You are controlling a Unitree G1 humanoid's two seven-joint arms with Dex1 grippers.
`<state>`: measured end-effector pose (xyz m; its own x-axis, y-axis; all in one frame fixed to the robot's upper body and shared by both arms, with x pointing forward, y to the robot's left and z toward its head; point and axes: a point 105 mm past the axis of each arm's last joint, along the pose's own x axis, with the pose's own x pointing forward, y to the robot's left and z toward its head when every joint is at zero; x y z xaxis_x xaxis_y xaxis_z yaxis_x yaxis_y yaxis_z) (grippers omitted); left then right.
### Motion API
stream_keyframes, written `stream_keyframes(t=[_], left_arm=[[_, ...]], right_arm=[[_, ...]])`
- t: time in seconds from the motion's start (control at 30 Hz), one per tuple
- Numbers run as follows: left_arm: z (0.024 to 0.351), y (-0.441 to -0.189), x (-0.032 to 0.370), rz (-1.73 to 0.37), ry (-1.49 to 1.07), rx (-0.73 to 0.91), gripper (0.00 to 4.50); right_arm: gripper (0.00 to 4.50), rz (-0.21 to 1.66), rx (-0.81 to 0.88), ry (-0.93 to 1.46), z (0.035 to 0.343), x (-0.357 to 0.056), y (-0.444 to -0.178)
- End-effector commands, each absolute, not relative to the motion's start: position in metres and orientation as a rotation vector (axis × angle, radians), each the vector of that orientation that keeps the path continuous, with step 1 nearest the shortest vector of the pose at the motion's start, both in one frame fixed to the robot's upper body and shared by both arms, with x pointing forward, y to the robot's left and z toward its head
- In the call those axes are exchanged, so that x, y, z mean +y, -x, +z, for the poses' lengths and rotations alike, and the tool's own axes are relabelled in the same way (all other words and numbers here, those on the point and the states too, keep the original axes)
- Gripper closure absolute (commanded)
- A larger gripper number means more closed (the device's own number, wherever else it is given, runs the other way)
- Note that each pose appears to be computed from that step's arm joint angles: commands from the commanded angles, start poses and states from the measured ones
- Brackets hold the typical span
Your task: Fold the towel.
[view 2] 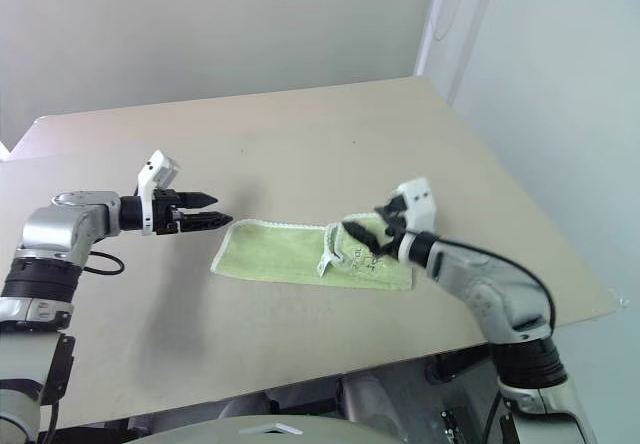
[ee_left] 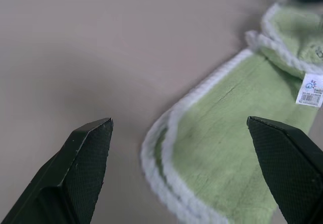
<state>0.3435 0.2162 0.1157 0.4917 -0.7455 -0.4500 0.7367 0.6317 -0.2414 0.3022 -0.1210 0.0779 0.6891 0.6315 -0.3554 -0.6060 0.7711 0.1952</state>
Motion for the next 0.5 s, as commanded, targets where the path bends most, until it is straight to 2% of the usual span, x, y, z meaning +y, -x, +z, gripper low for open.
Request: stream_keyframes(t=[0.03,0.17,0.37,0.43,0.5], left_arm=[[0.127,-0.34,0.232,-0.858,0.039,0.559,0.0],[0.11,-0.326,0.246,-0.822,0.036,0.676,0.0],[0.105,-0.319,0.245,-0.834,0.051,0.712,0.0],[0.095,-0.32,0.244,-0.78,0.216,0.759,0.0],[0.086,-0.317,0.236,-0.768,0.313,0.805,0.0]], right_arm=[[0.02,0.725,0.375,0.056,0.075,-0.112,-0.304],[0.02,0.701,0.375,0.184,0.057,-0.108,-0.31],[0.02,0.683,0.349,0.205,0.06,-0.11,-0.316],[0.02,0.682,0.286,0.164,0.088,-0.112,-0.32],[0.02,0.693,0.257,0.139,0.103,-0.112,-0.32]])
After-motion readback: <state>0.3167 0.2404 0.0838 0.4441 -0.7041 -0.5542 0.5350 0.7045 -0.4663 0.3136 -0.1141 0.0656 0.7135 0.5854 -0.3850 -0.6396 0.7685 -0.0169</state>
